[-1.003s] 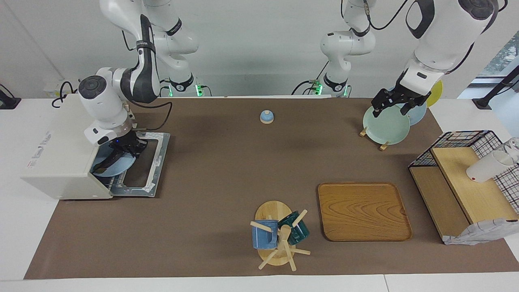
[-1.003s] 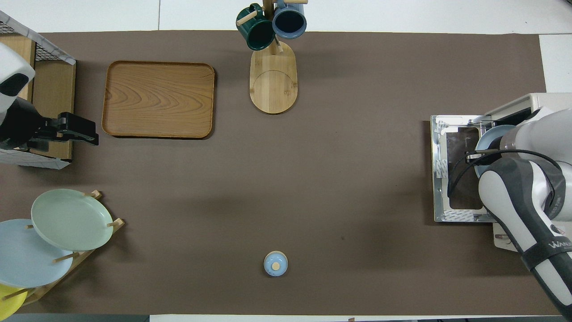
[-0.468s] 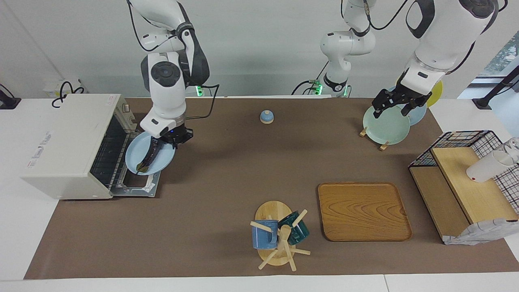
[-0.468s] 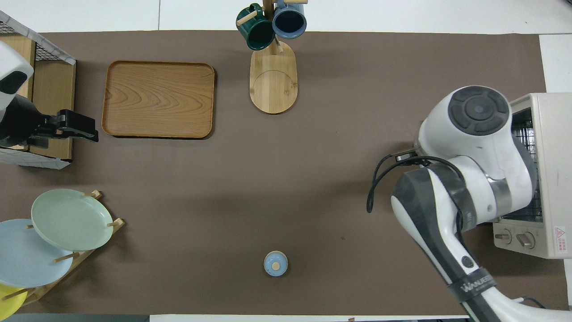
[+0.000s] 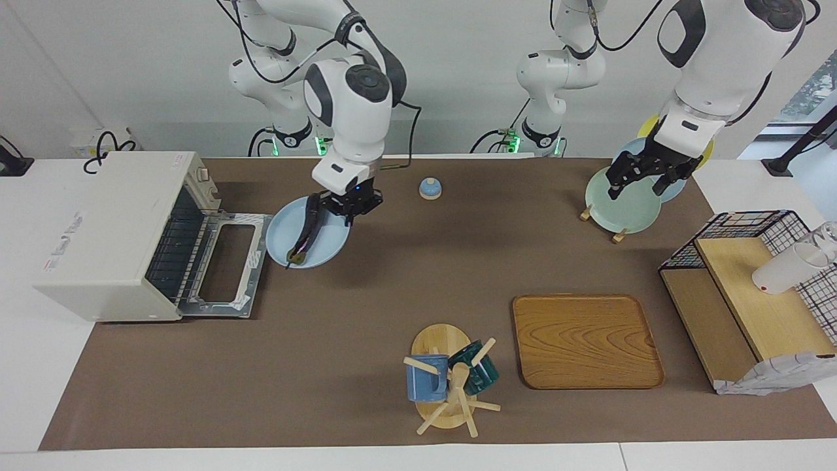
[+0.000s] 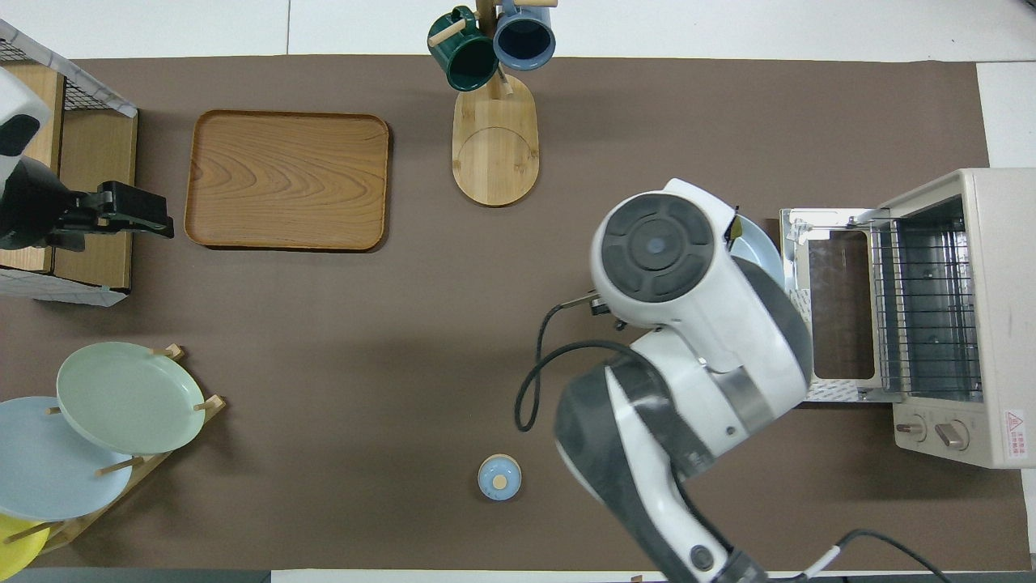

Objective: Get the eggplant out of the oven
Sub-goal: 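Carry the eggplant out and lower it onto the blue plate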

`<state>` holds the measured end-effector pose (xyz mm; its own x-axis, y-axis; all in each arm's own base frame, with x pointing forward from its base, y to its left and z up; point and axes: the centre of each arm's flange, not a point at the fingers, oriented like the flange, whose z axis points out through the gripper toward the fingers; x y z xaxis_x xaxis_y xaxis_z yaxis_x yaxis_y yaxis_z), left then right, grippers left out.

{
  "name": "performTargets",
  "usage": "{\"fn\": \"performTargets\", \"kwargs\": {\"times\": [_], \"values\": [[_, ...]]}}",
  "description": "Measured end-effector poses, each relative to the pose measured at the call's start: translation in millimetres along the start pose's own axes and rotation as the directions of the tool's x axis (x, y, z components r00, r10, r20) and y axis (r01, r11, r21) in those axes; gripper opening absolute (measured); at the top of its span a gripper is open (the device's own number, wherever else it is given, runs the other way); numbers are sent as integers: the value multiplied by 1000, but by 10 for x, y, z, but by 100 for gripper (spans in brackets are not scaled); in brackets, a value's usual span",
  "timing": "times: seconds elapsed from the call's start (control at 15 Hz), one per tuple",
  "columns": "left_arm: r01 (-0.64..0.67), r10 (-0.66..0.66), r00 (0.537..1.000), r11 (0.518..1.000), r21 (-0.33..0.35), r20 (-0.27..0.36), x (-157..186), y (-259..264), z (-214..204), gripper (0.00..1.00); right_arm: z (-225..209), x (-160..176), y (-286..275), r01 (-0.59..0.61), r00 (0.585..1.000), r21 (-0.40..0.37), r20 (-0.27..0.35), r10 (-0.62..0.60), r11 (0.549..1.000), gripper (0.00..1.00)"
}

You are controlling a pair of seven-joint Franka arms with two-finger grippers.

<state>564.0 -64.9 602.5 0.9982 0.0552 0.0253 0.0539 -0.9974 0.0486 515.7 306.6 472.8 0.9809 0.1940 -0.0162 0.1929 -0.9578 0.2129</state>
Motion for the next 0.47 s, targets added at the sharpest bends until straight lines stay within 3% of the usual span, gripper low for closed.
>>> {"fn": "performTargets", "kwargs": {"times": [0.27, 0.47], "values": [[19, -19, 999, 1000, -9, -32, 218, -91, 207, 100, -8, 103, -1249, -4, 1000, -19, -2, 4, 1000, 3], [15, -16, 1000, 1000, -12, -25, 401, -166, 487, 100, 313, 188, -1926, 25, 999, 45, -42, -23, 999, 3]]}}
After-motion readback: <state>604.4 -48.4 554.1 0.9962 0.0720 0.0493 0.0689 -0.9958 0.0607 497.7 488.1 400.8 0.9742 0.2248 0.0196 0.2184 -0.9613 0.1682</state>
